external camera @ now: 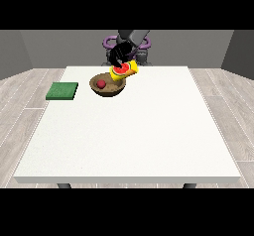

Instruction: Pick the cup and pour the ball into the bowl, then pick the bowl and place it on the pad

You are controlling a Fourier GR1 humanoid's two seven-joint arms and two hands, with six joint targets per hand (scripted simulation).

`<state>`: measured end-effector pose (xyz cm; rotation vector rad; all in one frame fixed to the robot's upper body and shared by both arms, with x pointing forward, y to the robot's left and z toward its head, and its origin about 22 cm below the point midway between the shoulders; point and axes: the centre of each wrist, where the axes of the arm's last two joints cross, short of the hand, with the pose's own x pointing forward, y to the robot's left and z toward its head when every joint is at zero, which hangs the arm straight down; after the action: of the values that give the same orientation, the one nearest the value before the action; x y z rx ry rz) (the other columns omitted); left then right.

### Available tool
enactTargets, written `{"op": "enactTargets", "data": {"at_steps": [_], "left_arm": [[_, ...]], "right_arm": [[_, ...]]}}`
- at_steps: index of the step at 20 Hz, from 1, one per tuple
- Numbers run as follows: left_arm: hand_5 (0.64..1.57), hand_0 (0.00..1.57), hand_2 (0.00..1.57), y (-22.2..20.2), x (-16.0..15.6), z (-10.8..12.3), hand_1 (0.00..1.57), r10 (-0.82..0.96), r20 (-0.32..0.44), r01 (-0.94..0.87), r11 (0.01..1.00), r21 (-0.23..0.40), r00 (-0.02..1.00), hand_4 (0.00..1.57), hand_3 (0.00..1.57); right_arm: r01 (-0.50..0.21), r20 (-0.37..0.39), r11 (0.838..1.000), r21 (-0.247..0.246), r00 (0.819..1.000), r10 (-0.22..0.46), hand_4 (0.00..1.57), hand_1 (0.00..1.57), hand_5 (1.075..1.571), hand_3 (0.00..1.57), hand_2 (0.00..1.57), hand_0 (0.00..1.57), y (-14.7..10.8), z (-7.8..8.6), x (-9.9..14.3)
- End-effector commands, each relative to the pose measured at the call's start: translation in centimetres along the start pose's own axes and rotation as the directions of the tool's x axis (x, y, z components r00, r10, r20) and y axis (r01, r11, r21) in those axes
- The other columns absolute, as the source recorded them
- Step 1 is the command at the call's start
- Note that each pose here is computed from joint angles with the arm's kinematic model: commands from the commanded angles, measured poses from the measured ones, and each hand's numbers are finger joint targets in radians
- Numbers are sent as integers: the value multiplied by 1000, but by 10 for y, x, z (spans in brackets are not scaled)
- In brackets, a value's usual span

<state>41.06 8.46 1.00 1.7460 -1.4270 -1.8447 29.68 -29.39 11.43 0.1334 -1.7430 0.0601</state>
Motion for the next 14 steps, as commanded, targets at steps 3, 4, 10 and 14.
{"op": "enactTargets", "data": {"at_steps": [3,4,10,14], "left_arm": [[1520,1499,1571,3,11,8,1499,226,-52,-224,974,42,973,1009,1571],[1510,1424,1571,-4,5,12,1424,346,-147,-343,938,41,927,944,1571],[1570,1186,1571,-21,-69,17,1186,655,-398,-606,752,260,642,736,1571],[1571,1211,1571,-61,-70,68,1211,764,-424,-665,638,388,486,933,1571]], "right_arm": [[-1,-12,997,-71,1000,1,360,0,1564,0,0,0,-14,10,-10],[2,-8,998,-64,1000,-2,360,0,1564,0,0,0,-14,9,-2],[-18,-18,997,-74,1000,17,364,0,1564,0,0,0,-12,27,-10],[8,54,999,-45,999,-6,397,0,1565,0,0,0,-2,32,-1]]}}
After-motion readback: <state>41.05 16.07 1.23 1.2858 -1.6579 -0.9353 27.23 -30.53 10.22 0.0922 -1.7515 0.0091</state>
